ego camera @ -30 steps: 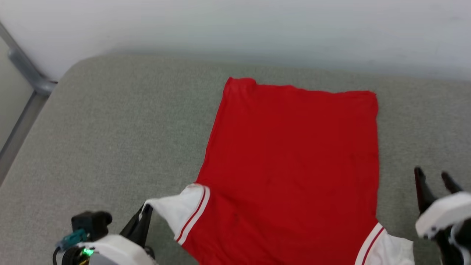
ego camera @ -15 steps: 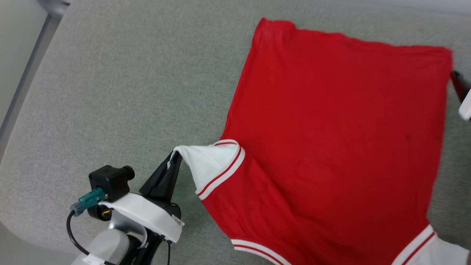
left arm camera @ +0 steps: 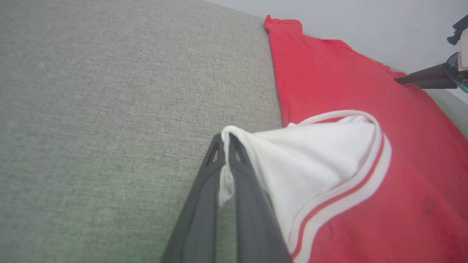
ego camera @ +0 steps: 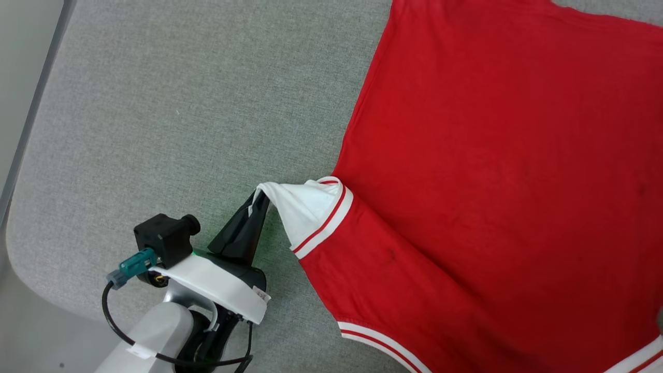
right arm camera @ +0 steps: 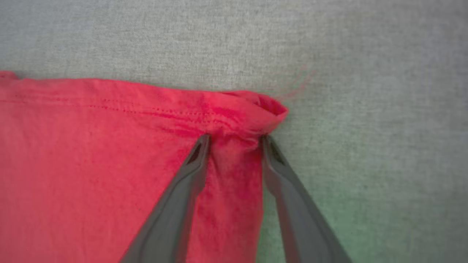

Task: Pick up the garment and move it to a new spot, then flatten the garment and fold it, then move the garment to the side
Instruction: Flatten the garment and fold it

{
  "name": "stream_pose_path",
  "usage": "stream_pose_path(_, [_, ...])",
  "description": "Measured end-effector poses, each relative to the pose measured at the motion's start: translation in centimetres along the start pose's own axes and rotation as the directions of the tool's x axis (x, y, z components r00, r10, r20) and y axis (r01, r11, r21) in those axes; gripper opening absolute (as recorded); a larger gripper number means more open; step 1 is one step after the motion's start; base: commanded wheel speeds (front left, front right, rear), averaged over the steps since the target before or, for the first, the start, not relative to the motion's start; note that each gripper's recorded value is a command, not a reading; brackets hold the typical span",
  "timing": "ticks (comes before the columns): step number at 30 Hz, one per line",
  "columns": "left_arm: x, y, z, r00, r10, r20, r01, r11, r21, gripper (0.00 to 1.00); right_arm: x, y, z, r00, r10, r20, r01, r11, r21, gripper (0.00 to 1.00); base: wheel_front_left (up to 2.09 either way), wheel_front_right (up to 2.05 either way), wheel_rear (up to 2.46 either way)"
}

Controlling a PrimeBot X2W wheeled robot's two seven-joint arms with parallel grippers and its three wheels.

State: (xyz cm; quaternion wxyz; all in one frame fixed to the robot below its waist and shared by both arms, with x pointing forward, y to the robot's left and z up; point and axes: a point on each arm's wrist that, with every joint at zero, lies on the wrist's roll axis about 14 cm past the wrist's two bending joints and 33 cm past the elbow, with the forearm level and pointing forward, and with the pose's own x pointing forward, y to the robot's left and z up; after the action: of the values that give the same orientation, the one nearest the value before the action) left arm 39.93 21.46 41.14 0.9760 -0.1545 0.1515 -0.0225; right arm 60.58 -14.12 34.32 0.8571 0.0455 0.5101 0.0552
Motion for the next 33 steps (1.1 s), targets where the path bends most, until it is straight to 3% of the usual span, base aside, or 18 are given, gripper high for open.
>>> stream_pose_path(8, [-1.0, -0.5, 0.9, 0.999, -0.009, 0.031, 0.009, 1.000, -0.017, 0.00, -3.0, -1.0, -0.7, 0.999, -0.046, 0.010, 0.046, 0.999, -0.008, 0.00, 0.00, 0.00, 0.00])
stream_pose_path(18, [-4.6, -0.7, 1.3, 0.999, 0.018, 0.048, -0.017, 0.999, -0.029, 0.00, -11.6, -4.3, -2.9, 0.990, -0.096, 0.107, 0.101, 0.994, -0.043, 0.00, 0.00, 0.00, 0.00])
stream_pose_path(23, [-5.9, -1.3, 1.6, 0.998, 0.009, 0.056, -0.007, 1.000, -0.030, 0.00, -16.0, -6.9, -7.5, 0.986, -0.123, 0.113, 0.126, 0.992, -0.018, 0.00, 0.00, 0.00, 0.00])
stream_pose_path(33, [-7.2, -2.4, 1.5, 0.999, -0.025, 0.033, 0.025, 1.000, -0.001, 0.00, -21.8, -10.4, -22.0, 0.984, -0.176, 0.010, 0.174, 0.979, 0.107, 0.00, 0.00, 0.00, 0.00])
